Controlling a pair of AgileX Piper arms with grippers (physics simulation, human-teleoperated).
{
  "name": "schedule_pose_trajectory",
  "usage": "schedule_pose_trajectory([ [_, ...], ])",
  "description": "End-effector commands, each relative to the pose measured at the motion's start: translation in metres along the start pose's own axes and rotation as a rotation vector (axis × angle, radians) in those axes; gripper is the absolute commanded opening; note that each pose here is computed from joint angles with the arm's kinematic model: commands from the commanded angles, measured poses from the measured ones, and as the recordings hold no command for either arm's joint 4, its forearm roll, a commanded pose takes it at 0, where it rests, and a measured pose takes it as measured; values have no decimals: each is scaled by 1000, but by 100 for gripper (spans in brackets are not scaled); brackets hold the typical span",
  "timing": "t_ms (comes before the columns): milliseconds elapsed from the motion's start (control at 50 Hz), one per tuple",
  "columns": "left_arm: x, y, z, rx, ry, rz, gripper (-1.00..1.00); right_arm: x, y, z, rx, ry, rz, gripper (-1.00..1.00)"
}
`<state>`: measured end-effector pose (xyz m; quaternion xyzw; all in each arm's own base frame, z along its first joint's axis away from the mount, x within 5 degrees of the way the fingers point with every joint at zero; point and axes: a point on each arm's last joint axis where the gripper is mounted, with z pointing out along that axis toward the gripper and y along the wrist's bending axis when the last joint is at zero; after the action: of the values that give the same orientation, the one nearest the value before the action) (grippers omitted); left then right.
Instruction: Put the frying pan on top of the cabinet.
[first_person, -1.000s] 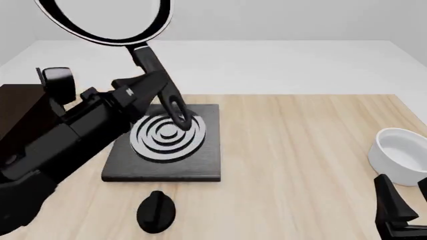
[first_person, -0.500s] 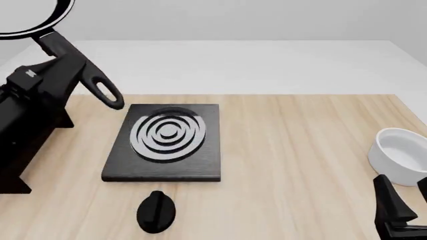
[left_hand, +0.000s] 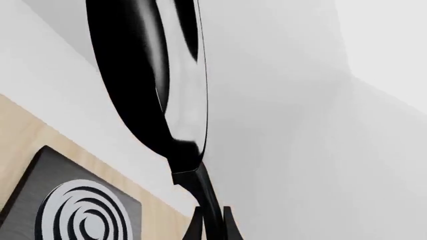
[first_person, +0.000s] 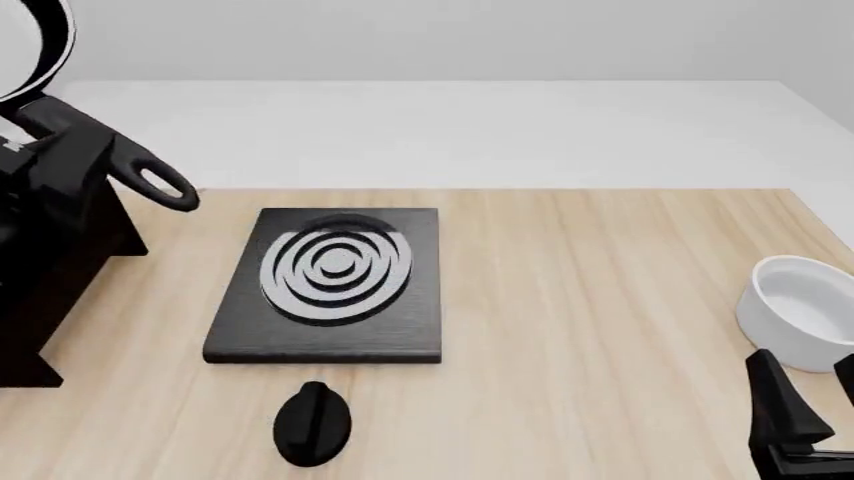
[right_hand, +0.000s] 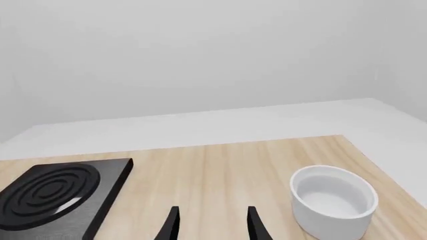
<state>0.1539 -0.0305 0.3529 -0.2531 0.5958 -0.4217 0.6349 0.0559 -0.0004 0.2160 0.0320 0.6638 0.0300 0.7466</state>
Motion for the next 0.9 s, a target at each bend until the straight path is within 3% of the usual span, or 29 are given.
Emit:
schedule_pose_trajectory([
  [20, -4, 3, 1, 5, -30, 48, -100, 0, 0, 0, 0, 0, -2, 100],
  [460, -13, 30, 8, -100, -112, 12, -100, 0, 0, 0, -1, 2, -5, 100],
  [900, -13, 57, 24, -155, -152, -11, -100, 0, 0, 0, -3, 5, -8, 100],
])
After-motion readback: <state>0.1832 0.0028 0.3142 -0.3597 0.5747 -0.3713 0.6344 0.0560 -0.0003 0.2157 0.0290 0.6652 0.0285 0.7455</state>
